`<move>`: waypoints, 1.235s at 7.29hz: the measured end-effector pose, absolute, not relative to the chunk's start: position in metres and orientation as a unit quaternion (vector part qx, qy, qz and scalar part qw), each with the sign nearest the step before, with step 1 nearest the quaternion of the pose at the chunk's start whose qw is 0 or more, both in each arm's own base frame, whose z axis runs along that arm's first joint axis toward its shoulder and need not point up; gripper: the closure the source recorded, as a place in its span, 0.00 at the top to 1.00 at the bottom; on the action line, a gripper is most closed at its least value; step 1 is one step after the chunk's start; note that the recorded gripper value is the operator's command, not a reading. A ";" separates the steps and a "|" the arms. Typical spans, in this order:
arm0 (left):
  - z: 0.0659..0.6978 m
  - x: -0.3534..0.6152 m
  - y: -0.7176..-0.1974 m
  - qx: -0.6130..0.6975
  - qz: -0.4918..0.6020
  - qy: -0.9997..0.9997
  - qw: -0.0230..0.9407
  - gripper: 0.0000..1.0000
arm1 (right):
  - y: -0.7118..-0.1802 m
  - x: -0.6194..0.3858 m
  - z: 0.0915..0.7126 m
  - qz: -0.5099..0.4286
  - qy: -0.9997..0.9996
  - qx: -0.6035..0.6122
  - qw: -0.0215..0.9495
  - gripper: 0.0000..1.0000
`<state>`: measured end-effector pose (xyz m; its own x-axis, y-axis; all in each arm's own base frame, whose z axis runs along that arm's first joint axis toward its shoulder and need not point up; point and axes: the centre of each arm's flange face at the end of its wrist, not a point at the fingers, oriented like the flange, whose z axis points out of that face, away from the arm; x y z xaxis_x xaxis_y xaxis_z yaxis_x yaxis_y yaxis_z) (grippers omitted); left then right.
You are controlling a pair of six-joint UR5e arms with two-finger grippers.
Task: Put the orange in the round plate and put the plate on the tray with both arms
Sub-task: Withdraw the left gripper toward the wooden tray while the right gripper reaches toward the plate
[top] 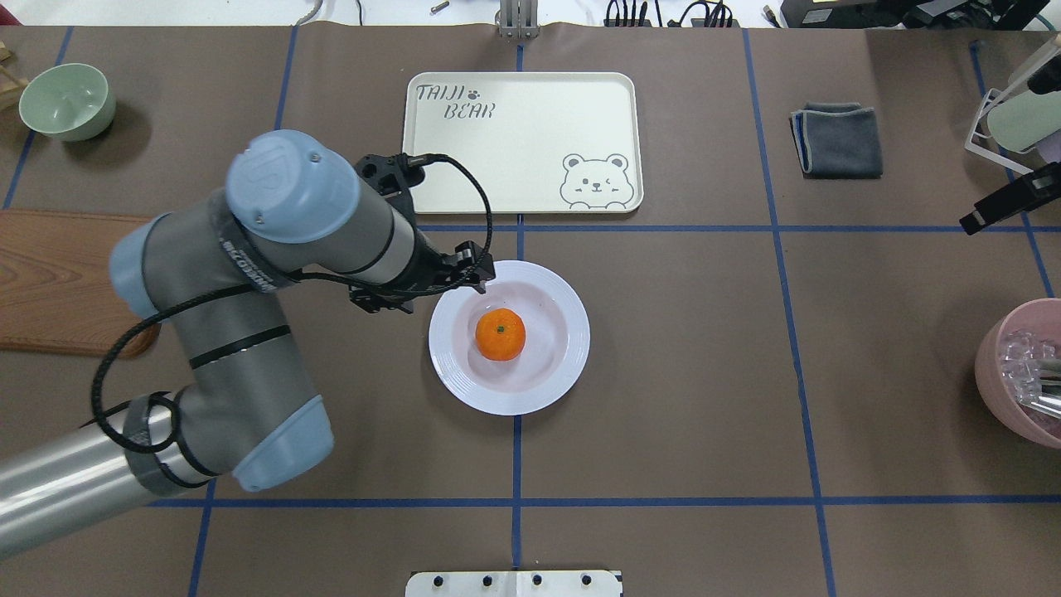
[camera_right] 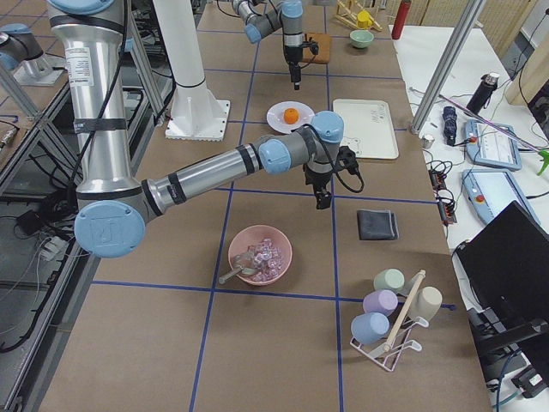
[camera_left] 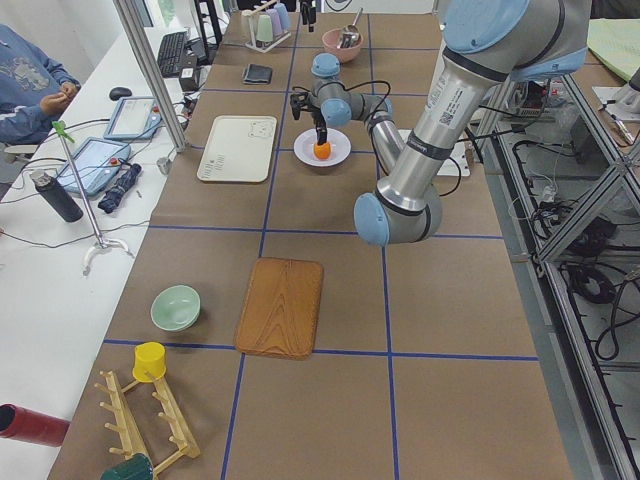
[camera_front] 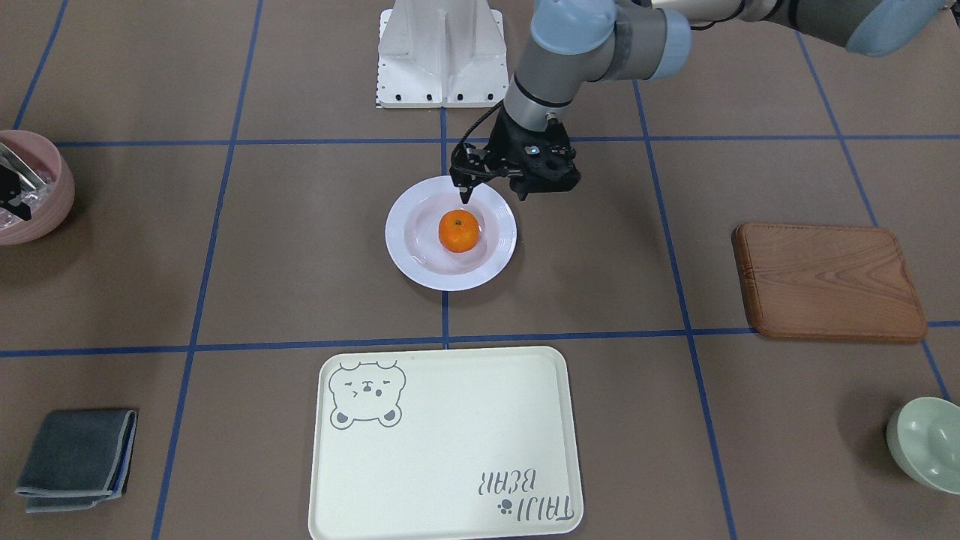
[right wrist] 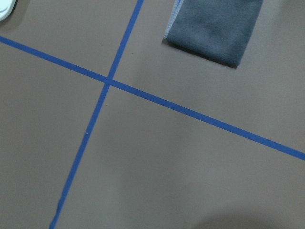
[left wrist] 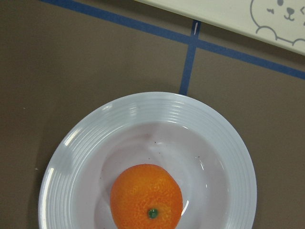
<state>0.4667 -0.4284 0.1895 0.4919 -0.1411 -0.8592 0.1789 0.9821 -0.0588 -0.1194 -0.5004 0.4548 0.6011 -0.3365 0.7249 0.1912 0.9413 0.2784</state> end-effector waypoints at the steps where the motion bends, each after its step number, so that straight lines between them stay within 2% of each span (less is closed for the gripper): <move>1: 0.213 0.443 -0.430 0.043 -0.063 0.483 0.872 0.98 | -0.495 -0.147 0.443 -0.121 -0.442 0.084 0.885 1.00; 5: 0.320 0.327 -0.460 0.109 0.072 0.423 0.897 0.98 | -0.454 -0.269 0.385 -0.011 -0.549 0.037 0.835 1.00; 7: 0.377 0.255 -0.470 0.093 0.106 0.418 0.898 0.98 | -0.412 -0.345 0.350 0.018 -0.598 0.020 0.801 1.00; 9: 0.410 0.222 -0.467 0.079 0.111 0.415 0.900 0.98 | -0.373 -0.423 0.326 0.093 -0.661 0.009 0.745 0.99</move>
